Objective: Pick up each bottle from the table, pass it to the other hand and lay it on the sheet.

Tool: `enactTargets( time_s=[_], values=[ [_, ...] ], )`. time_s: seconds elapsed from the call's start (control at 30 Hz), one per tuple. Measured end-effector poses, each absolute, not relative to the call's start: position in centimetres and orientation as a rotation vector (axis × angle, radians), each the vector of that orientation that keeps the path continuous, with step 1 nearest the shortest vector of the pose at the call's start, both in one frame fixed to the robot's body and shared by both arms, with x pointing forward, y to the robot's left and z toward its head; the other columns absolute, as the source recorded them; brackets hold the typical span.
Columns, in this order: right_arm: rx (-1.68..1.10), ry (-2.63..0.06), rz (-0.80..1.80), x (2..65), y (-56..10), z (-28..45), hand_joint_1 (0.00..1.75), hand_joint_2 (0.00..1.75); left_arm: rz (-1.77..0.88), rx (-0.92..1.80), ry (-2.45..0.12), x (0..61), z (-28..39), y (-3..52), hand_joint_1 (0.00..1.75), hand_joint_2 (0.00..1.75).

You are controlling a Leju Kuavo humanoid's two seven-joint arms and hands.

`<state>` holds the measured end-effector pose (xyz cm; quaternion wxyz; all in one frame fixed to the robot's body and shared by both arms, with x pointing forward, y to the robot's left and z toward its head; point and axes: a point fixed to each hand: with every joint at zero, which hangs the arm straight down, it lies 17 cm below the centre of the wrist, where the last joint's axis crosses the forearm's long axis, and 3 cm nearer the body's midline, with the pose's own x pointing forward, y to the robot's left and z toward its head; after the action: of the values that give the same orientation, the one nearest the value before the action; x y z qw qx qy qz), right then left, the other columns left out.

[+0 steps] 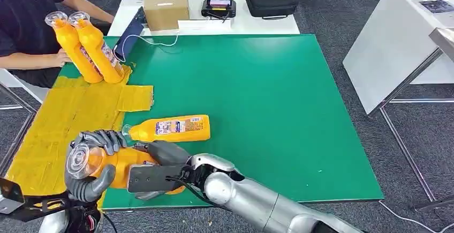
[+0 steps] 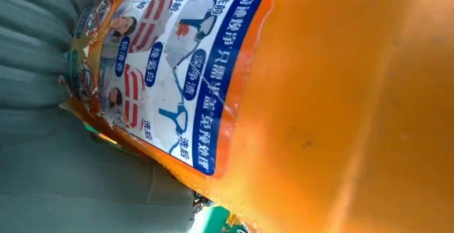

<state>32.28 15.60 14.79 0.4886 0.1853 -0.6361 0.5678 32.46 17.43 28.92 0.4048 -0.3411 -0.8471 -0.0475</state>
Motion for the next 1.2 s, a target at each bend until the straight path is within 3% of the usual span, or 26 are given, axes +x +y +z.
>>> enactTargets(
  time_s=[0.3, 0.33, 0.4, 0.43, 0.57, 0.7, 0.97, 1.2],
  values=[
    [0.423, -1.552, 1.367, 33.3, 15.0, 14.9, 1.75, 1.75, -0.203, -0.844, -2.129, 32.8, 28.6, 16.7, 1.75, 1.75],
    [0.408, -1.559, 1.352, 33.9, 14.7, 14.9, 0.0, 1.75, -0.224, -0.837, -2.129, 32.9, 28.6, 16.6, 1.75, 1.75],
    [0.348, -1.588, 1.33, 35.3, 13.8, 15.2, 0.0, 1.75, -0.262, -0.81, -2.132, 33.3, 28.6, 16.5, 1.75, 1.75],
    [0.29, -1.617, 1.322, 36.4, 13.0, 15.5, 0.0, 0.0, -0.282, -0.797, -2.131, 33.4, 28.6, 16.4, 1.75, 1.75],
    [0.034, -1.771, 1.217, 40.1, 8.6, 17.5, 0.0, 0.0, -0.326, -0.701, -2.153, 33.9, 28.9, 17.2, 1.75, 1.75],
    [-0.041, -1.803, 1.027, 43.4, 1.4, 18.6, 0.0, 0.0, -0.384, -0.507, -2.15, 34.6, 27.6, 19.0, 1.75, 1.75],
    [-0.109, -1.806, 0.915, 44.2, -4.3, 18.3, 0.0, 0.0, -0.421, -0.387, -2.173, 35.1, 27.9, 20.1, 1.75, 1.75],
    [-0.163, -1.776, 0.853, 42.8, -8.1, 16.4, 0.0, 0.0, -0.514, 0.07, -2.21, 37.3, 28.4, 22.5, 1.75, 1.75]
  ],
)
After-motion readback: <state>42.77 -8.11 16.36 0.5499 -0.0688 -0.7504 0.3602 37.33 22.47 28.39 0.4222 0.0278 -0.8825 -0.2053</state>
